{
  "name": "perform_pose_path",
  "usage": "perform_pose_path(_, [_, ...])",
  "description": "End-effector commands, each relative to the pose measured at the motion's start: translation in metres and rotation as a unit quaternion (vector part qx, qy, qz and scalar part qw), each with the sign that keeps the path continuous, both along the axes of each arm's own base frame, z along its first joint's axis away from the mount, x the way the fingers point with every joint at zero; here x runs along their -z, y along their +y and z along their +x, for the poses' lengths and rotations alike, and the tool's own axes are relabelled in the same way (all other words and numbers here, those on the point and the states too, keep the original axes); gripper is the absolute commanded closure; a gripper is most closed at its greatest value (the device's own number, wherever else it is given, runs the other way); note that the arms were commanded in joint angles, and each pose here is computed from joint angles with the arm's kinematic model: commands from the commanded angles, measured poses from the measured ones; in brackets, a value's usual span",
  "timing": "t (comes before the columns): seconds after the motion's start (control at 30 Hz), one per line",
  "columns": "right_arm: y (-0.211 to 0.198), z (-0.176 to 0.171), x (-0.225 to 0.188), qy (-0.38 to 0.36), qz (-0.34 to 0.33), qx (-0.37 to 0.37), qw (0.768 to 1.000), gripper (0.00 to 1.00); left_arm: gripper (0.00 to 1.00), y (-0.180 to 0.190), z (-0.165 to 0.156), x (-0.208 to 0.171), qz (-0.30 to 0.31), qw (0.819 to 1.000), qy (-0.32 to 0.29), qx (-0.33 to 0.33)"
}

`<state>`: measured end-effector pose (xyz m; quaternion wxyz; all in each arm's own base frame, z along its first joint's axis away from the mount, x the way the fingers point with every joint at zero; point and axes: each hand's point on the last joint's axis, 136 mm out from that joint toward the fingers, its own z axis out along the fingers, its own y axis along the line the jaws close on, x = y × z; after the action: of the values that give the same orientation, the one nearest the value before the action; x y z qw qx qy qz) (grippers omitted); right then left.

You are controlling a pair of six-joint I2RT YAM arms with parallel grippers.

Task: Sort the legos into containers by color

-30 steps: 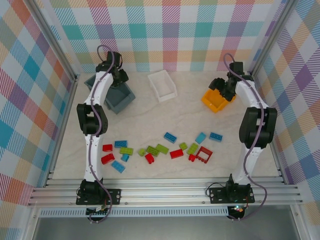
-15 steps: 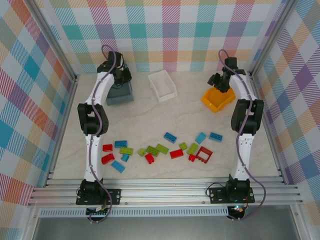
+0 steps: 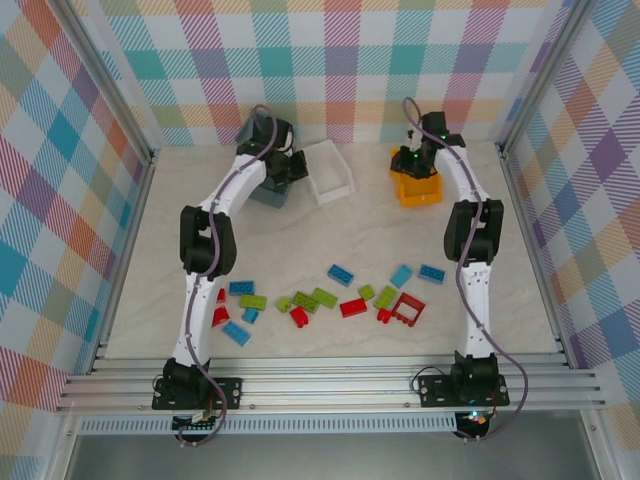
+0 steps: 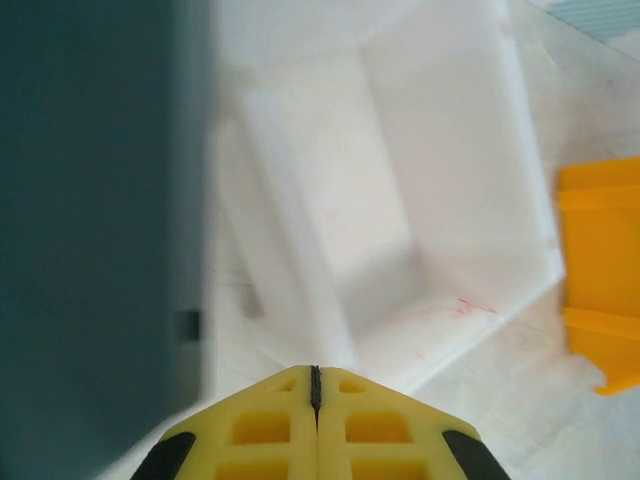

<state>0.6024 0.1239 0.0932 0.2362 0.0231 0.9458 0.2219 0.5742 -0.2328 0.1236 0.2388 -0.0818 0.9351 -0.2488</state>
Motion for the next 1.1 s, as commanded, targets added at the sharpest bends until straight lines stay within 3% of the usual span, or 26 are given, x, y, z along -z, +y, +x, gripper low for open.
perform_pose_path(0.0, [0.038,-0.004,-0.01,-0.013,0.034,-0.06,0.998,0.71,1.0,-0.006,0.001,-0.016,-0.031,0.999,-0.009,-0.011])
perform_pose_path(0.23, [0.081,-0.006,-0.018,-0.021,0.064,-0.079,0.995,0.73,1.0,-0.005,-0.008,-0.029,-0.037,0.999,-0.018,-0.019])
perform_pose_path(0.37, [0.092,-0.006,-0.016,-0.019,0.063,-0.082,0.994,0.73,0.99,0.018,-0.014,-0.054,0.001,0.998,-0.044,-0.055])
perform_pose_path(0.5, [0.088,-0.005,-0.014,-0.019,0.051,-0.071,0.996,0.74,0.61,0.063,-0.011,-0.079,0.058,0.991,-0.059,-0.102])
perform_pose_path(0.6, [0.086,-0.004,-0.014,-0.019,0.046,-0.069,0.996,0.74,0.52,0.087,-0.003,-0.077,0.077,0.99,-0.057,-0.105])
perform_pose_path(0.87, [0.09,-0.003,-0.01,-0.016,0.059,-0.071,0.996,0.74,0.49,0.107,0.043,-0.035,0.105,0.992,-0.063,-0.04])
perform_pose_path(1.07, [0.093,-0.003,-0.01,-0.019,0.064,-0.076,0.995,0.75,0.52,0.094,0.06,-0.021,0.081,0.993,-0.089,-0.002])
